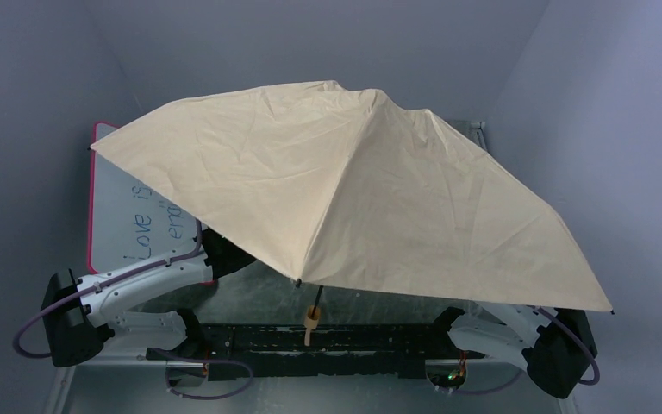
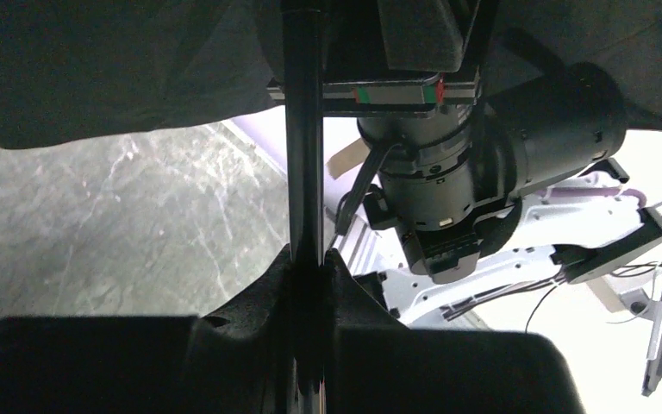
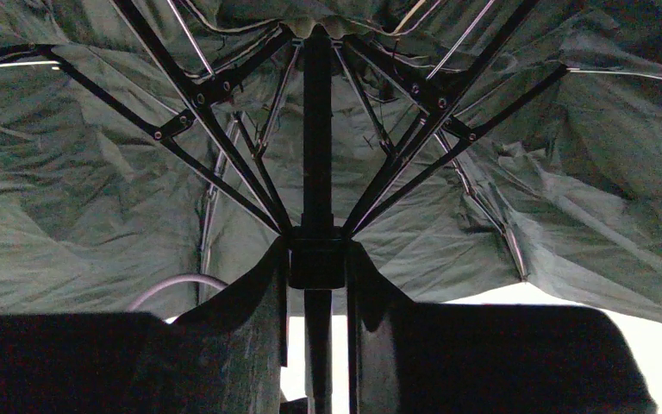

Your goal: Put away the umbrella

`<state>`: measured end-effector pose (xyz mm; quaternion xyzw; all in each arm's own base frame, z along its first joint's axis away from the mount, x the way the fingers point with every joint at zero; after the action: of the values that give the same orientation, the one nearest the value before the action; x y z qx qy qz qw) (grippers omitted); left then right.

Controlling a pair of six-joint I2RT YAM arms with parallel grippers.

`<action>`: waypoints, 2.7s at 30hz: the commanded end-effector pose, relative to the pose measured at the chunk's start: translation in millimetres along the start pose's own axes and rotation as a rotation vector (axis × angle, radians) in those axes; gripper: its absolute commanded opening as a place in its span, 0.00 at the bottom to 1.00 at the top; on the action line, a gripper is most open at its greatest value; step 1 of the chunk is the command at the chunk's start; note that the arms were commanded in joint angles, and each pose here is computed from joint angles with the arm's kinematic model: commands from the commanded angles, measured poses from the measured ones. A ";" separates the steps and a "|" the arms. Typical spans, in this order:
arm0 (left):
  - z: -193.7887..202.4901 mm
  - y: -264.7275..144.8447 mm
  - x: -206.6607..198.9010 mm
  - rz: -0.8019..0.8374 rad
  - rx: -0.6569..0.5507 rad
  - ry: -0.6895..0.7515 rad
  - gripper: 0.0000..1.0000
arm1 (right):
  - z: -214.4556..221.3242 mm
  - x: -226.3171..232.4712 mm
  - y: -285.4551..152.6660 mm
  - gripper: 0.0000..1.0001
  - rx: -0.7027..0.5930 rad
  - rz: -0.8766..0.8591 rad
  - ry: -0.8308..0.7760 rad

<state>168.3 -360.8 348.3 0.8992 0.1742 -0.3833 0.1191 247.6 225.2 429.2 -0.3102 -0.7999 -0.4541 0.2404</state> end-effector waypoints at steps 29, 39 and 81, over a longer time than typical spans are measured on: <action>28.3 -32.1 28.4 -0.060 0.081 0.043 0.41 | -55.2 21.3 25.1 0.00 -0.200 0.134 -0.114; 26.4 -35.5 24.8 -0.060 0.095 0.067 0.11 | -47.0 22.2 29.4 0.00 -0.145 0.122 -0.165; -10.0 -26.8 28.2 -0.303 0.158 0.183 0.05 | 91.7 -62.2 -61.4 0.00 0.334 0.546 -0.061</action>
<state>182.3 -334.3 308.5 0.8846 0.2854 -0.3683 -0.0211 238.0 252.0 355.9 -0.4675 -0.7584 -0.2940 0.3462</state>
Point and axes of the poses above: each gripper's point midway between its finger pads, its own y axis out along the fingers, its own x axis along the line the jaws close on, z = x × y, the point moved 2 cm from there along -y, back along the fingers, and after that the axes turned 9 degrees about -y, right-handed, at the moved point
